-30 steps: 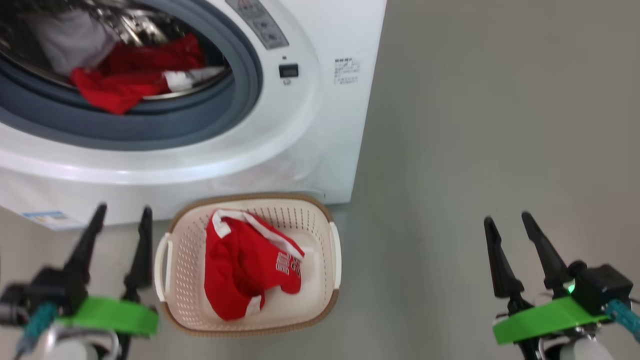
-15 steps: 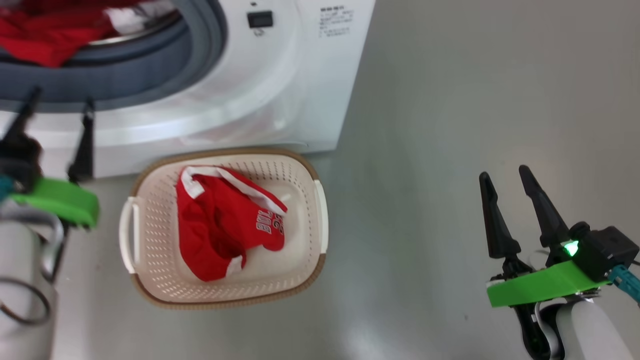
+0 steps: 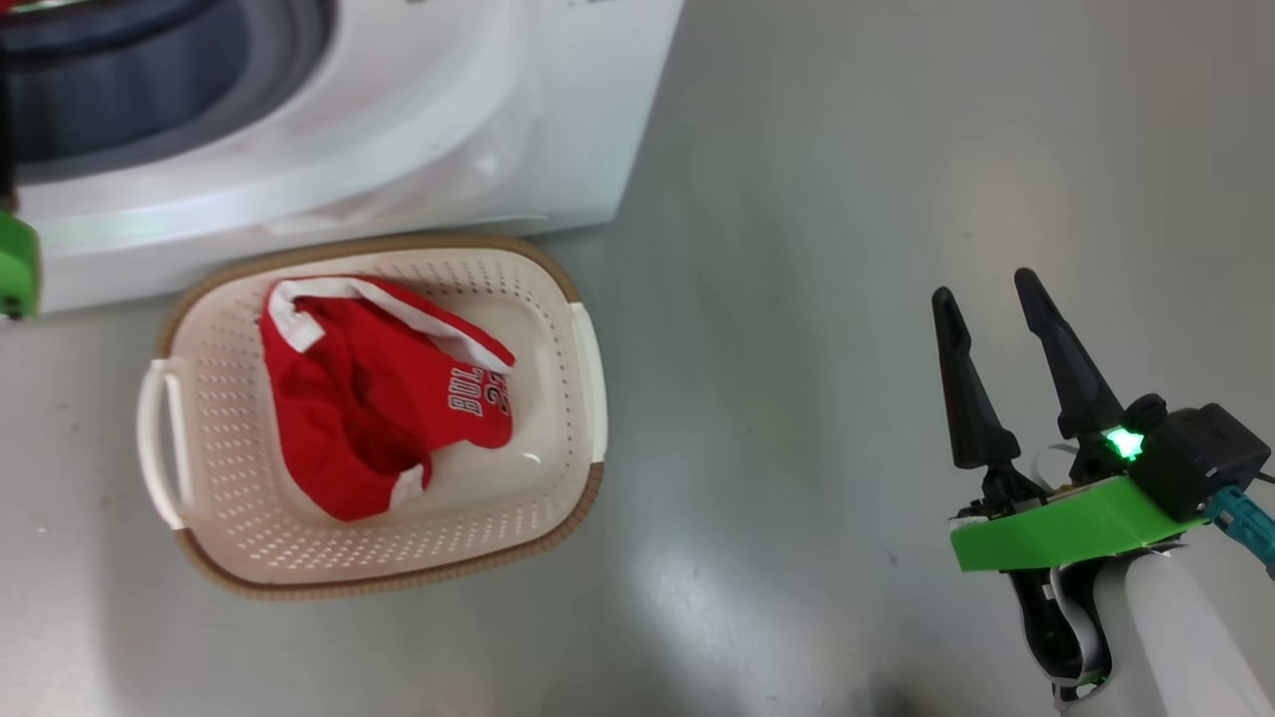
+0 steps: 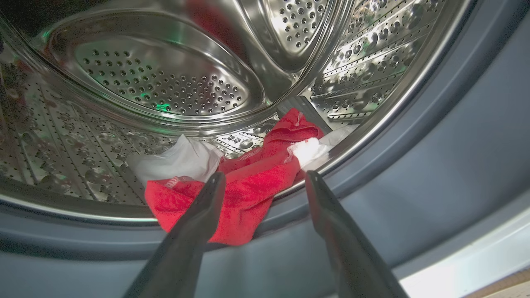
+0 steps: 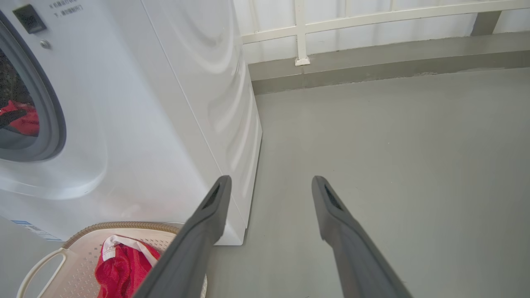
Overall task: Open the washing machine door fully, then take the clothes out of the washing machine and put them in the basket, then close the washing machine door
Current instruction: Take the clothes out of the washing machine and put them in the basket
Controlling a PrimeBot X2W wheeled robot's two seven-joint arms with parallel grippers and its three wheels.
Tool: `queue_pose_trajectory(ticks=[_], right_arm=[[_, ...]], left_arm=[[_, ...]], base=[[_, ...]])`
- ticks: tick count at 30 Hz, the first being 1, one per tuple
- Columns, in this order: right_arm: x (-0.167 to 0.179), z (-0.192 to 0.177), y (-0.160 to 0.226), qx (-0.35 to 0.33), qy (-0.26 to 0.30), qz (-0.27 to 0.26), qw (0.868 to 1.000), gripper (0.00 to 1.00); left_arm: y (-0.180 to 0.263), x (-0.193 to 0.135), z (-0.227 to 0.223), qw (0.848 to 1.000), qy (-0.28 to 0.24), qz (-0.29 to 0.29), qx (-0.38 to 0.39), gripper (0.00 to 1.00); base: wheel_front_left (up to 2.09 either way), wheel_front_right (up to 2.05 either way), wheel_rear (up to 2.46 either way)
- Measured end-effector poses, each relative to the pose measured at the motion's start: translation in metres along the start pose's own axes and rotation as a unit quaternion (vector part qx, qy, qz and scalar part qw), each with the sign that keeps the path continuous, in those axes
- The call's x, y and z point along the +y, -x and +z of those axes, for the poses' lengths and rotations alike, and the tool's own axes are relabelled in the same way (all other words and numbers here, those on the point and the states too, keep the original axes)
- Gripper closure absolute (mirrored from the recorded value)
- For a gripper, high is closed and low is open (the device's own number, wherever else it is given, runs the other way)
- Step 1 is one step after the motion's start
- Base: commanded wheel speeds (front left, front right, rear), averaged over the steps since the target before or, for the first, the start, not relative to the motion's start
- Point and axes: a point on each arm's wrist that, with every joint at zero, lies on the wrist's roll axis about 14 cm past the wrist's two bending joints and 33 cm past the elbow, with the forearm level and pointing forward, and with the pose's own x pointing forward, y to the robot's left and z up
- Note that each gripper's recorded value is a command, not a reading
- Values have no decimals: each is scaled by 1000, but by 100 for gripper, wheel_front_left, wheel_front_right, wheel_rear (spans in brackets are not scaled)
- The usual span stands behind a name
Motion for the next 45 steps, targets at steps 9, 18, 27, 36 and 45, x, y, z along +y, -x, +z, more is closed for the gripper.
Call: queue_pose_trajectory(ticks=[9, 18, 27, 36, 45], right_arm=[[-6, -12, -5, 13, -7, -6, 1000, 0], [-11, -19, -3, 24, -5, -11, 1000, 0], [-13, -19, -1, 25, -9, -16, 1000, 0], [-10, -13, -2, 17, -11, -10, 1000, 0], [-6, -8, -3, 9, -12, -6, 1000, 0]], left_arm=[[-32, -7, -16, 999, -34, -13, 17, 0], [-56, 1, -30, 997, -64, -2, 38, 0], [-63, 7, -43, 995, -77, 14, 63, 0], [-57, 11, -45, 995, -57, 20, 75, 100], [-55, 4, -28, 998, -11, 26, 53, 100]], base=[[0, 0, 0], [0, 0, 0], [0, 0, 0], [0, 0, 0], [0, 0, 0]])
